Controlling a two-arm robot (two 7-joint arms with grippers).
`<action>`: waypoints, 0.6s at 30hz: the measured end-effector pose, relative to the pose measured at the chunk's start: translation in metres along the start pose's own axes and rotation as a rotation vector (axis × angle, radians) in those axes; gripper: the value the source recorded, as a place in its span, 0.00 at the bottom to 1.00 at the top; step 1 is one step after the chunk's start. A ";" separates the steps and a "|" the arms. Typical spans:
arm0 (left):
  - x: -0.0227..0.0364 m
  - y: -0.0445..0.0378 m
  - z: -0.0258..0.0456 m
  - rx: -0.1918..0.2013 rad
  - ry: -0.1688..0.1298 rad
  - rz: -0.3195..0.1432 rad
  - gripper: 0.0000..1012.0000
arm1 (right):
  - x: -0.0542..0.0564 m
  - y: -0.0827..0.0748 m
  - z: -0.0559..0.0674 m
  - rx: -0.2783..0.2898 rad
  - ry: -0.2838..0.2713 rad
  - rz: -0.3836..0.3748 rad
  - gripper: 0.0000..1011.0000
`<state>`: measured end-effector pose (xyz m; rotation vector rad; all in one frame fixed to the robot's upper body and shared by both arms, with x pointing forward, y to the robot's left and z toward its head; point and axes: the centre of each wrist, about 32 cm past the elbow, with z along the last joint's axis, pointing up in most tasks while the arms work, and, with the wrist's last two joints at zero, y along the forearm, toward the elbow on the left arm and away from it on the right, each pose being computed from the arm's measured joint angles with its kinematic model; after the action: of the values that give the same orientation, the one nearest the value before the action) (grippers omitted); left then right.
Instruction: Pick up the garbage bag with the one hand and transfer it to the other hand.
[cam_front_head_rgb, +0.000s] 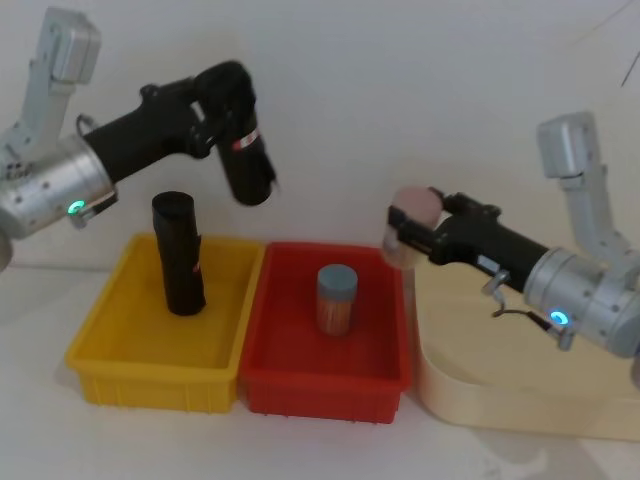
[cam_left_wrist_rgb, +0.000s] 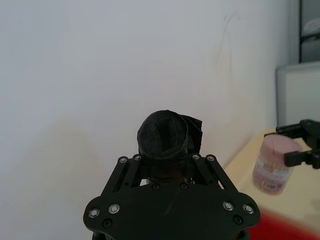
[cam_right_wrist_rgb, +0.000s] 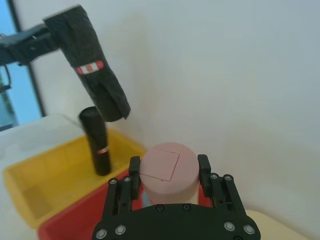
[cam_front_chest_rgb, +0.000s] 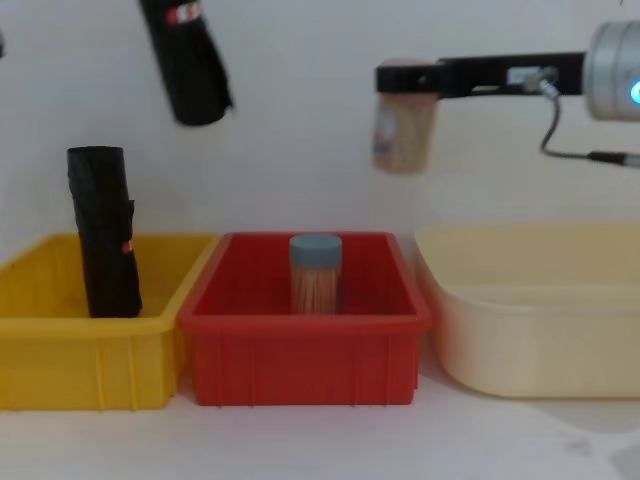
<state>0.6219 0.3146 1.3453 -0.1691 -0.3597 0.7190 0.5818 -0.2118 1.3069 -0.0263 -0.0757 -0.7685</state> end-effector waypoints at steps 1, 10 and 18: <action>0.0009 -0.0073 0.0028 -0.019 0.001 -0.014 0.35 | 0.001 -0.002 0.001 0.003 -0.003 -0.008 0.66; 0.0033 -0.0548 0.0087 -0.111 0.030 -0.102 0.35 | 0.011 -0.029 0.009 0.019 -0.034 -0.132 0.66; -0.0014 -0.1116 -0.0060 -0.153 0.106 -0.193 0.35 | 0.017 -0.052 0.000 -0.001 -0.025 -0.251 0.66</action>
<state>0.6915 0.2307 1.3698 -0.3113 -0.3247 0.4901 0.5580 -0.2608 1.3078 -0.0275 -0.1038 -1.0190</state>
